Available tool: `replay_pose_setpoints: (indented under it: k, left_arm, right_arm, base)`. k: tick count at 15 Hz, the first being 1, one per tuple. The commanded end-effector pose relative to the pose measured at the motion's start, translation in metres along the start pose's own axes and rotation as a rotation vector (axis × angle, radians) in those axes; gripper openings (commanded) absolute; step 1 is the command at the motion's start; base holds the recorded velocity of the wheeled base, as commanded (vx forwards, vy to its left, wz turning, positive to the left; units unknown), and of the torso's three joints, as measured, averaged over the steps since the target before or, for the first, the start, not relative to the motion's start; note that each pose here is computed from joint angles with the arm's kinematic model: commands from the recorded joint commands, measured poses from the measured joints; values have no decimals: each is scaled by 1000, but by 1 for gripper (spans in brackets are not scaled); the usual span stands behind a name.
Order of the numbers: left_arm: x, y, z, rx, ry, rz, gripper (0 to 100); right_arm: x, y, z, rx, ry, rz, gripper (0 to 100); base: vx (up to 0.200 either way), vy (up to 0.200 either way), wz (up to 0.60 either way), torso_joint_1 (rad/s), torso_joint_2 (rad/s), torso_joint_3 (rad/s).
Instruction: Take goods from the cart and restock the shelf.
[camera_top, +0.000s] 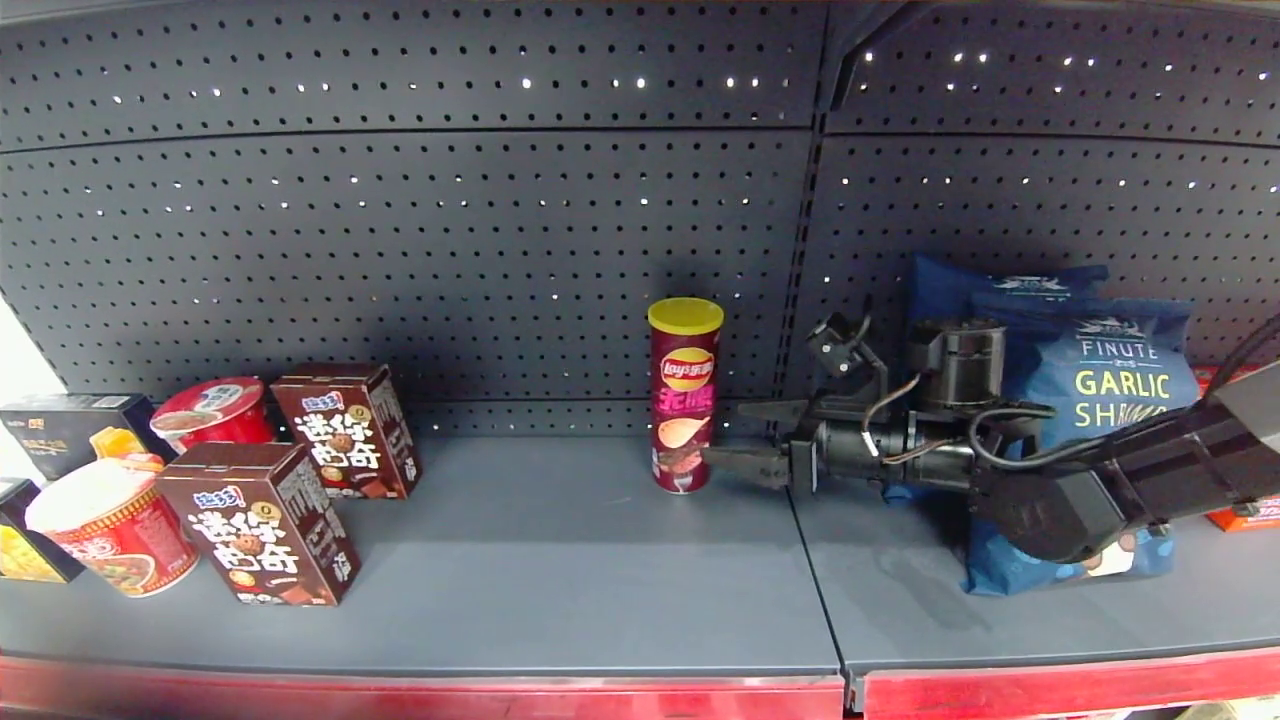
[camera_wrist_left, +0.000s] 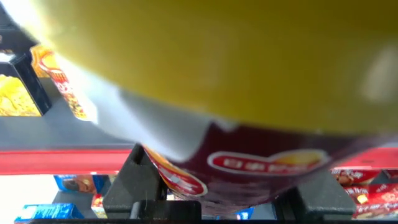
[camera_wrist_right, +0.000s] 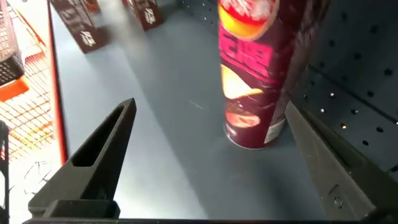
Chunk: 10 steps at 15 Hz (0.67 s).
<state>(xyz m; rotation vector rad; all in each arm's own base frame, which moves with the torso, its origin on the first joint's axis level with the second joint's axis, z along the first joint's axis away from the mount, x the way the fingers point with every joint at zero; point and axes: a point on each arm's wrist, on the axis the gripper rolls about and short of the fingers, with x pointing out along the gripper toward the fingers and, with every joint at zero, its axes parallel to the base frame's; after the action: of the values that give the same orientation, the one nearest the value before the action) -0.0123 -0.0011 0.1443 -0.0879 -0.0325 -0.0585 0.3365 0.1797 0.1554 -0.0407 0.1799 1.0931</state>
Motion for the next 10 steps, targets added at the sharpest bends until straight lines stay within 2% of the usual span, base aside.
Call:
replay_pose_setpoints:
  k: [1,3,5,10]
  left_arm:
    - [0,0,-1,0,3,1,0]
    - [0,0,-2,0,4,1,0]
    - [-1,1,-7,-4,43,0,0]
    - [-21,1,-23,-4,61,-19,0]
  right_arm:
    - [13,-17,-16,22,25,-8,100]
    - [21,-28,-24,28,27,-5,100]
    - [33,-36,-32,23,20,27,100]
    - [63,-43,-48,14,19,63,100]
  base:
    - [0,0,0,0,0,0]
    - [0,0,0,0,0,0]
    - [0,0,0,0,0,0]
    - [0,0,0,0,0,0]
